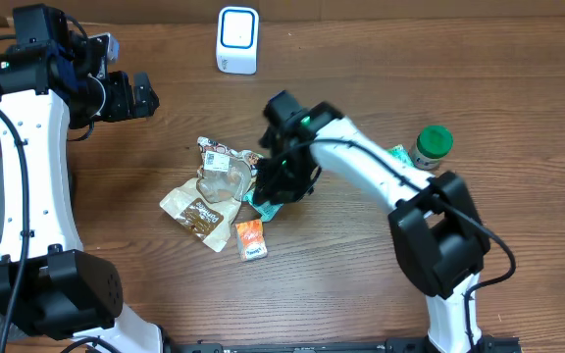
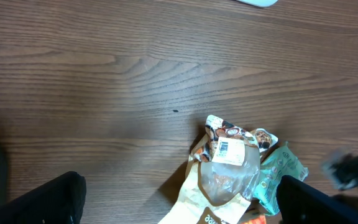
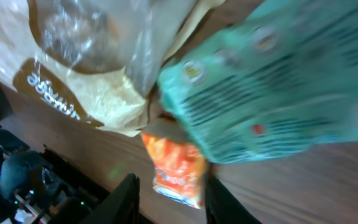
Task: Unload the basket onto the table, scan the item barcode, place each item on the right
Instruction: 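Move the right gripper to the mint-green tissue package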
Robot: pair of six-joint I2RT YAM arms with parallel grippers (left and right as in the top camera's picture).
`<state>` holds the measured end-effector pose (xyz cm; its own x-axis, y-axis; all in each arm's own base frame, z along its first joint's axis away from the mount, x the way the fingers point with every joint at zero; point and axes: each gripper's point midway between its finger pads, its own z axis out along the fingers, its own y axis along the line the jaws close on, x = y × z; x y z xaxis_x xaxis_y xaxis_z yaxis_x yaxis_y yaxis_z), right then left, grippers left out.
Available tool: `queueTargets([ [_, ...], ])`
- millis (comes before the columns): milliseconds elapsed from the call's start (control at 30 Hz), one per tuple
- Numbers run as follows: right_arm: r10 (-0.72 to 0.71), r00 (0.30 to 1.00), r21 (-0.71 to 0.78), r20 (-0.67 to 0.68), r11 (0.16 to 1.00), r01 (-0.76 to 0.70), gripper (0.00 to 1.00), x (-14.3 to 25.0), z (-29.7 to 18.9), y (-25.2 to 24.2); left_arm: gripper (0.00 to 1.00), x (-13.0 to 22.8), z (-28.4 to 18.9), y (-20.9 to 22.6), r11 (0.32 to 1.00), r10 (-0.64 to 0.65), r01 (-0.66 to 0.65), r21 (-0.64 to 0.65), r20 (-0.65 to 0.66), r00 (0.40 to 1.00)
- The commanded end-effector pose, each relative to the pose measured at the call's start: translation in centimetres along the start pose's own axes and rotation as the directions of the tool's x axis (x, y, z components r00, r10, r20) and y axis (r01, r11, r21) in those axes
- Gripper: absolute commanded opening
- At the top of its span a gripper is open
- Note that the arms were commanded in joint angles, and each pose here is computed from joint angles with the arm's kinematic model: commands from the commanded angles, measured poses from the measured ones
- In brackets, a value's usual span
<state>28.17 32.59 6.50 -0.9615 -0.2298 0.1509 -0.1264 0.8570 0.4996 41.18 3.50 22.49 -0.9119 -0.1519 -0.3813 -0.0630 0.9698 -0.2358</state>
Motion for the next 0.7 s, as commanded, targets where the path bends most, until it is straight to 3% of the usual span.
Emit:
queueTargets([
  [0,-0.013,1.0,-0.01,0.002,1.0,0.013,0.3,0.6,0.6,1.4,1.0,0.0,0.3,-0.3,1.0,0.02,-0.02,0.014,-0.006,1.0],
  [367,-0.101,0.993,0.084,0.057,0.992,0.096,0.3,0.5,2.4,2.2,1.0,0.0,0.3,-0.3,1.0,0.02,-0.02,0.013,-0.006,1.0],
  [667,-0.048,0.999,0.09,0.009,0.995,0.047,0.31,0.6,4.2,1.0,1.0,0.0,0.3,-0.3,1.0,0.019,-0.019,0.014,-0.006,1.0],
])
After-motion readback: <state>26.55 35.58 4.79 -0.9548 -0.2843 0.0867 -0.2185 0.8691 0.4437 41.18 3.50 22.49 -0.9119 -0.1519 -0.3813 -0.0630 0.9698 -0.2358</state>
